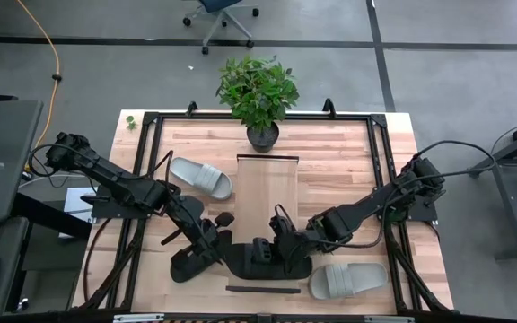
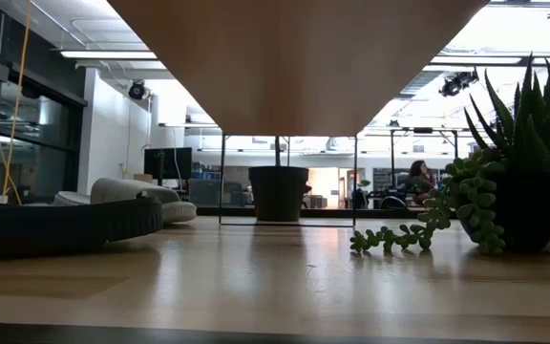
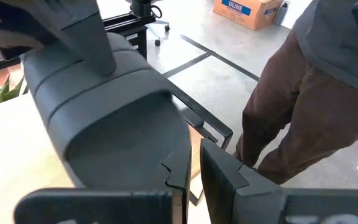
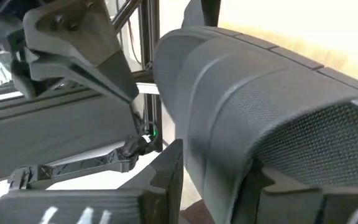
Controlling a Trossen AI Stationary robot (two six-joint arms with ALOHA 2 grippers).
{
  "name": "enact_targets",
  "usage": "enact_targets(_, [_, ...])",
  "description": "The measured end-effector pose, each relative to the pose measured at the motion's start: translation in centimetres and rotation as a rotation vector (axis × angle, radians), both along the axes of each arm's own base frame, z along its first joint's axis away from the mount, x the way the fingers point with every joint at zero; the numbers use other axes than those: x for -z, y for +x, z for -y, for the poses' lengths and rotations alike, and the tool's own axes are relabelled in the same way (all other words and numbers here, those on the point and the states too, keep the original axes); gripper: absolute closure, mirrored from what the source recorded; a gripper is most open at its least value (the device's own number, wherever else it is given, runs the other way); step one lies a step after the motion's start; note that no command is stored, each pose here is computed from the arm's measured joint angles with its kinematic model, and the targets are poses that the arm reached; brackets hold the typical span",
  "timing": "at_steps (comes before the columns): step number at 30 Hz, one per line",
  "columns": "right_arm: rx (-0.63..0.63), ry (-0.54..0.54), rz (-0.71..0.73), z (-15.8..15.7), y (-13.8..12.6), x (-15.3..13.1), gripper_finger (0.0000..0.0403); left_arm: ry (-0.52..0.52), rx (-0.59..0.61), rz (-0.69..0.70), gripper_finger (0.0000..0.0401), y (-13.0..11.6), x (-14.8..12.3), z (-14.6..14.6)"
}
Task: Pick and place slides into the shelf
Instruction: Put the top black slide into the shelf
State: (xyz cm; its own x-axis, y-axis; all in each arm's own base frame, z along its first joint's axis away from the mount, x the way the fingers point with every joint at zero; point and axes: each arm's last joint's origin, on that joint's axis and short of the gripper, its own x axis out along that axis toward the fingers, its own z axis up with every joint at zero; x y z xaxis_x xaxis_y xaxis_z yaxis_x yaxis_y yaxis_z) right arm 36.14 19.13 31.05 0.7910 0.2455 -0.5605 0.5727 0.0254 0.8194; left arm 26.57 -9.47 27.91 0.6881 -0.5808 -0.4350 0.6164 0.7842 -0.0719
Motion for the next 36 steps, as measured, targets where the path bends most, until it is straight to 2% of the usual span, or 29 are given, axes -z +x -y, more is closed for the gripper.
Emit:
enact_targets(7, [-0.022,0.035,0.0,-0.8,1.0,1.2,0.0316,-0.001,0.0,0.002,0.0377,0.0,0.0,0.0])
enact_targets(12, [-0.05,-0.002,-0.071,-1.0,1.4,1.1,0.0316,0.0,-0.004,0.004,0.0377,0.0,0.0,0.0])
enact_targets(19, [-0.047,-0.084,-0.173,-0.5,0.4,-1.0,0.0316,0.0,-0.005,0.006,0.0377,0.0,0.0,0.0])
enact_targets(36, [-0.029,-0.059,-0.195,-1.9,-0.1,-0.6,0.0316,-0.002,-0.001,0.006,0.0377,0.0,-0.1,0.0])
